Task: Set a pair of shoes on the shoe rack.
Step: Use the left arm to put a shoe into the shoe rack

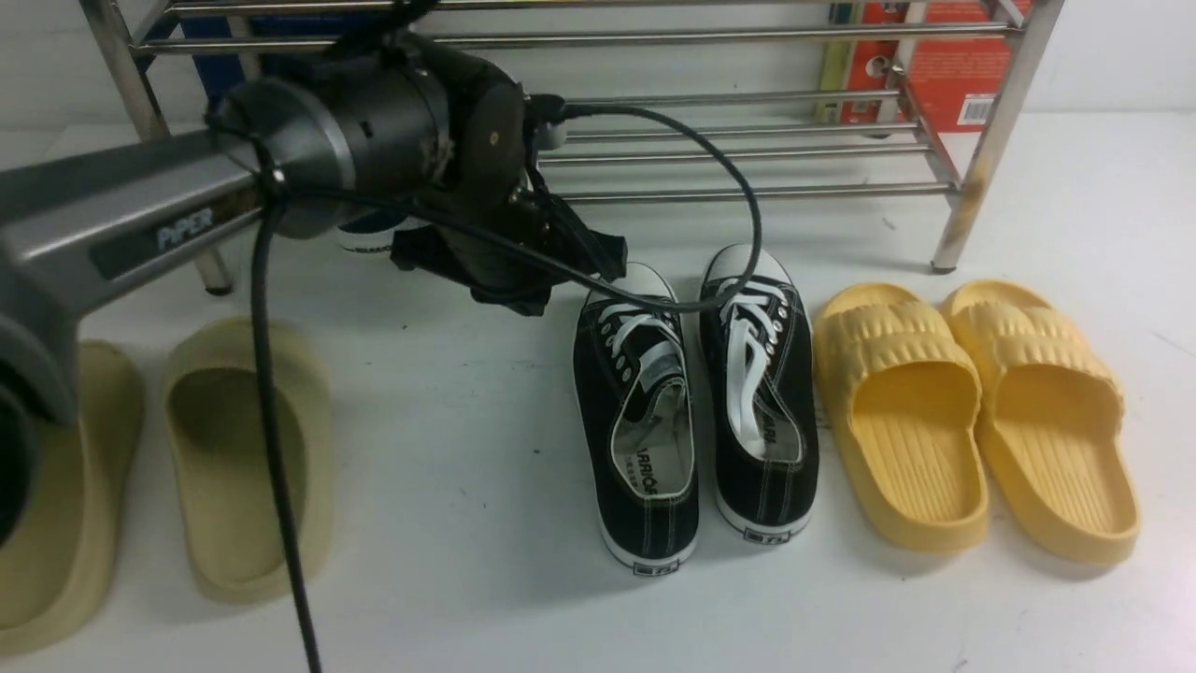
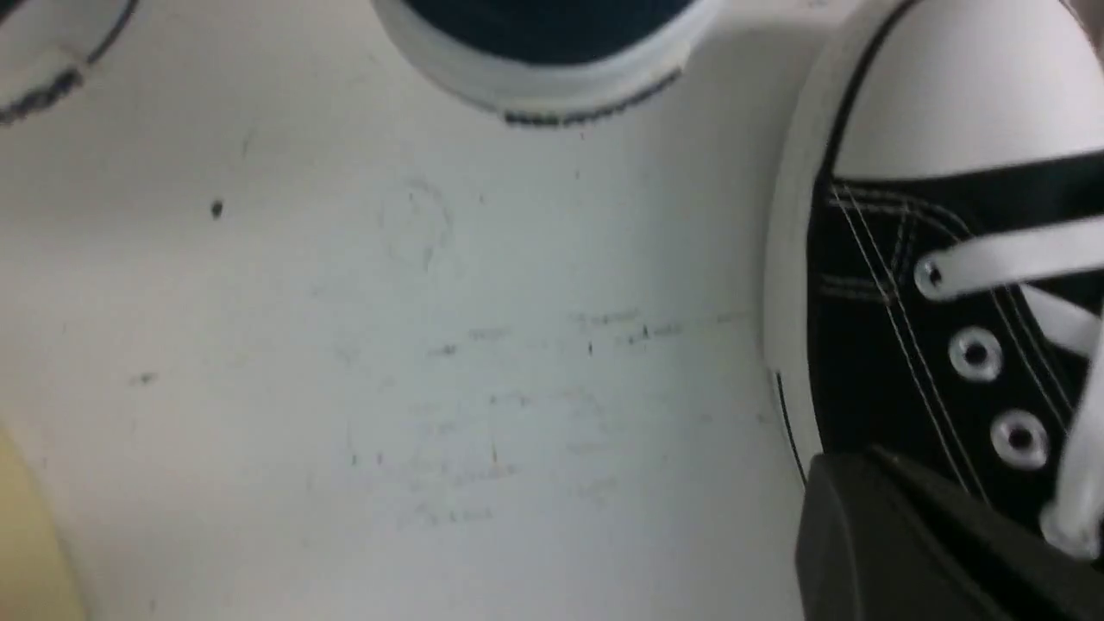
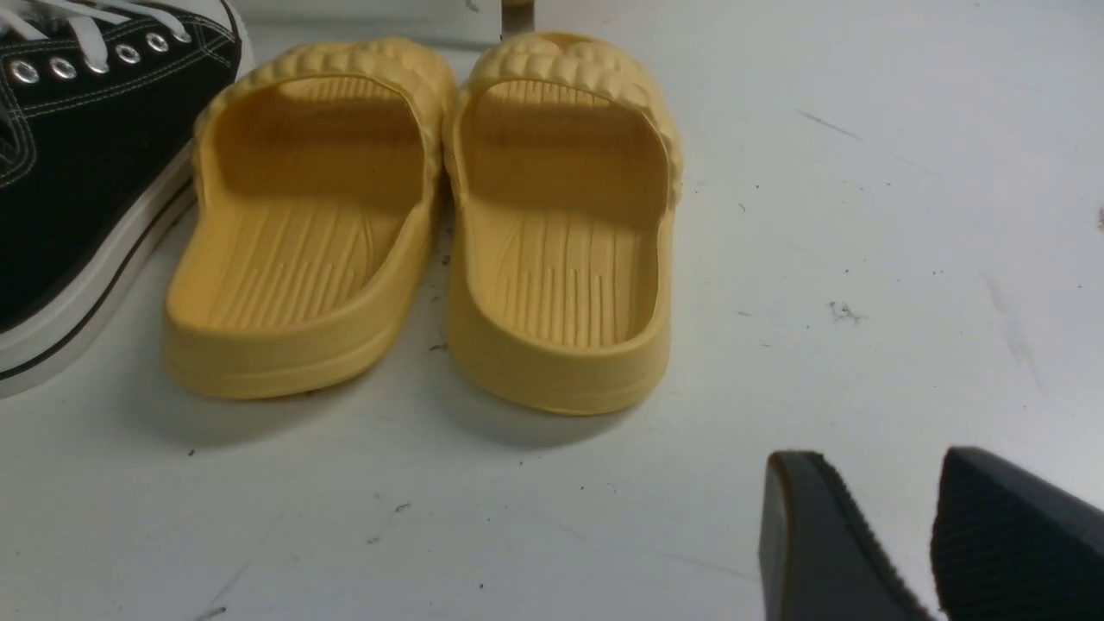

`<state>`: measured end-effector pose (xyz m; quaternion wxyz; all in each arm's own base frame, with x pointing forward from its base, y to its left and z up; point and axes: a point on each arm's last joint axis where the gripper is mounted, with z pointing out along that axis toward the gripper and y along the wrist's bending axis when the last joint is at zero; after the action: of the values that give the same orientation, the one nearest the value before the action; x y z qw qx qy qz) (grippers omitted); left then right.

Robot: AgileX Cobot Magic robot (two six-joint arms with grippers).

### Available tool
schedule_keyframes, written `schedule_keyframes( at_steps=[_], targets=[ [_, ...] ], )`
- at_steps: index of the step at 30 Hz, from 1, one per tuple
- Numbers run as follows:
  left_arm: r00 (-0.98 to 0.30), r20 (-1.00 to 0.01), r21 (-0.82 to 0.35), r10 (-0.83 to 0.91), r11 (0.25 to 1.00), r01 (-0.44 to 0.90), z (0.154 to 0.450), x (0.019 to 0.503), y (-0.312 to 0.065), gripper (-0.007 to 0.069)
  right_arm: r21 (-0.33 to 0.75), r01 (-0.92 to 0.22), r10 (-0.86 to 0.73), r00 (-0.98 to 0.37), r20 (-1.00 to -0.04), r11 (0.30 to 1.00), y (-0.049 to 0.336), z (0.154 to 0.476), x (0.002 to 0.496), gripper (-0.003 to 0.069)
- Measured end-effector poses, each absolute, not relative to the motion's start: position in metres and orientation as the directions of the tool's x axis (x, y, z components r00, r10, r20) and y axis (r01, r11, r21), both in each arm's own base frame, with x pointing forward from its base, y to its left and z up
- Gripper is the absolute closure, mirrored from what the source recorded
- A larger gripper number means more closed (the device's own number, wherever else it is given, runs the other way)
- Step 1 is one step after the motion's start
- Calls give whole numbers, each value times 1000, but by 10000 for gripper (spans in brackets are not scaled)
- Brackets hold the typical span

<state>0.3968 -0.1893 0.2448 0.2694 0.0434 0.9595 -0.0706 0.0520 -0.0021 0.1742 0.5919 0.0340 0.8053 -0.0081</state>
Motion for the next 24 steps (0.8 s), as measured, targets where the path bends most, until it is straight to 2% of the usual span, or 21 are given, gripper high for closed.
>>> schedule_keyframes(
  at_steps=[8,18,24],
  targets=[
    [-825,-562,-123,-54,992,20,237,436,-166,638,27,64,45,-297,-954,998,-2,174,52,413],
    [-757,-651,-151,-60,987,52,239,447,-167,638,27,64,45,-297,-954,998,-2,174,52,413],
    [-762,-646,-130,-44,990,52,239,447,-165,638,27,64,45,-297,-954,998,-2,174,52,413]
  ],
)
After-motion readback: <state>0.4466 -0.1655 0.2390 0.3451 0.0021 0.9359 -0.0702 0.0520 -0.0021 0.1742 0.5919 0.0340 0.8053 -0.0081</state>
